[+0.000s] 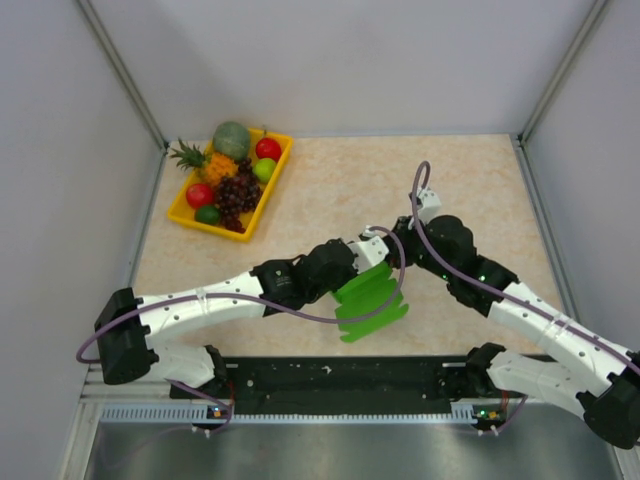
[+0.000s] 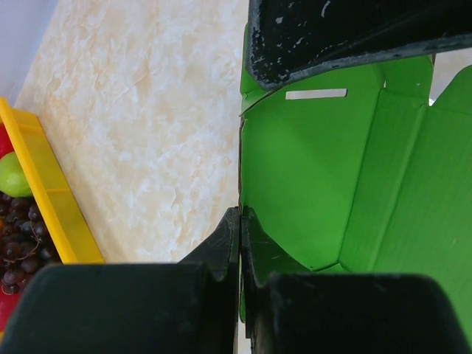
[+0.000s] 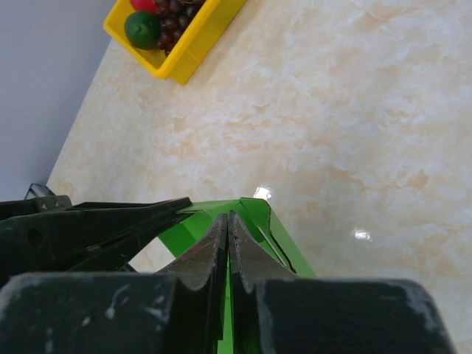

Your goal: Fold the paper box

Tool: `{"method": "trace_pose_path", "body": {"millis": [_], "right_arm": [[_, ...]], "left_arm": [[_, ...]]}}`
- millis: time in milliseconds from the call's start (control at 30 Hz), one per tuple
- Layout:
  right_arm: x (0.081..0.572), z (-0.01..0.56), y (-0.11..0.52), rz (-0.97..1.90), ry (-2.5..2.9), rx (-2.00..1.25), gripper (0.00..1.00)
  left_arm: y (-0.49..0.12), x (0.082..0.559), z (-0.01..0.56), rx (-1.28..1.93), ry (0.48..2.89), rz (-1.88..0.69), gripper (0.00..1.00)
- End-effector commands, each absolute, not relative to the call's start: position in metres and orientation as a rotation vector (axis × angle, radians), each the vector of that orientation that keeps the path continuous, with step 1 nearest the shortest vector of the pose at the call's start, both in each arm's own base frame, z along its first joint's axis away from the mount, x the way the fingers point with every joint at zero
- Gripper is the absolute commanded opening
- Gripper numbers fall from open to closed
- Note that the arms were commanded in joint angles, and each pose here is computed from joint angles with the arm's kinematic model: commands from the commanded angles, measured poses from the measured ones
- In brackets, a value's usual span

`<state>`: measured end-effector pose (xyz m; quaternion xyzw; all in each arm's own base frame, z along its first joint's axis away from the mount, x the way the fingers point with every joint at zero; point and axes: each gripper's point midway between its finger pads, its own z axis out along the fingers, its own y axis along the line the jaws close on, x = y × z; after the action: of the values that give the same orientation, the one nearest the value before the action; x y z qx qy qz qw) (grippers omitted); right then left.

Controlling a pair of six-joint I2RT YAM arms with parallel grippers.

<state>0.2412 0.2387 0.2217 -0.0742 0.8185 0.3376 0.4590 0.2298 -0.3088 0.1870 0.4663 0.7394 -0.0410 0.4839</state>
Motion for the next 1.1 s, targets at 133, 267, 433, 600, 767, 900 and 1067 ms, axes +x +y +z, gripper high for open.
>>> {"method": "trace_pose_path", "body": {"millis": [133,267,433,600,767,900,1067], "right_arm": [[0.239,0.228,0.258,0.991,1.972,-0.146,0.00],[0.237,0.219,0.253,0.992,1.985,-0.098,0.00],[0.237,0.221,0.253,0.994,1.973,-0.093,0.00],[0.236,0.223,0.263,1.093,1.938,-0.065,0.00],[0.232,0.233,0.254,1.012,1.917,-0.177,0.04],[0.214,0.235,0.235,0.927,1.913,-0.374,0.16],[0.194,0.249,0.212,0.925,1.885,-0.490,0.29]], "left_arm": [[-0.319,0.232,0.216,1.069,1.733,-0.166,0.00],[-0.318,0.232,0.218,1.059,1.729,-0.167,0.00],[-0.318,0.231,0.220,1.052,1.721,-0.180,0.00],[-0.321,0.225,0.223,1.051,1.695,-0.237,0.00],[-0.315,0.225,0.204,1.087,1.697,-0.199,0.00],[-0.313,0.223,0.192,1.106,1.713,-0.196,0.00],[-0.314,0.218,0.188,1.119,1.708,-0.222,0.00]]}}
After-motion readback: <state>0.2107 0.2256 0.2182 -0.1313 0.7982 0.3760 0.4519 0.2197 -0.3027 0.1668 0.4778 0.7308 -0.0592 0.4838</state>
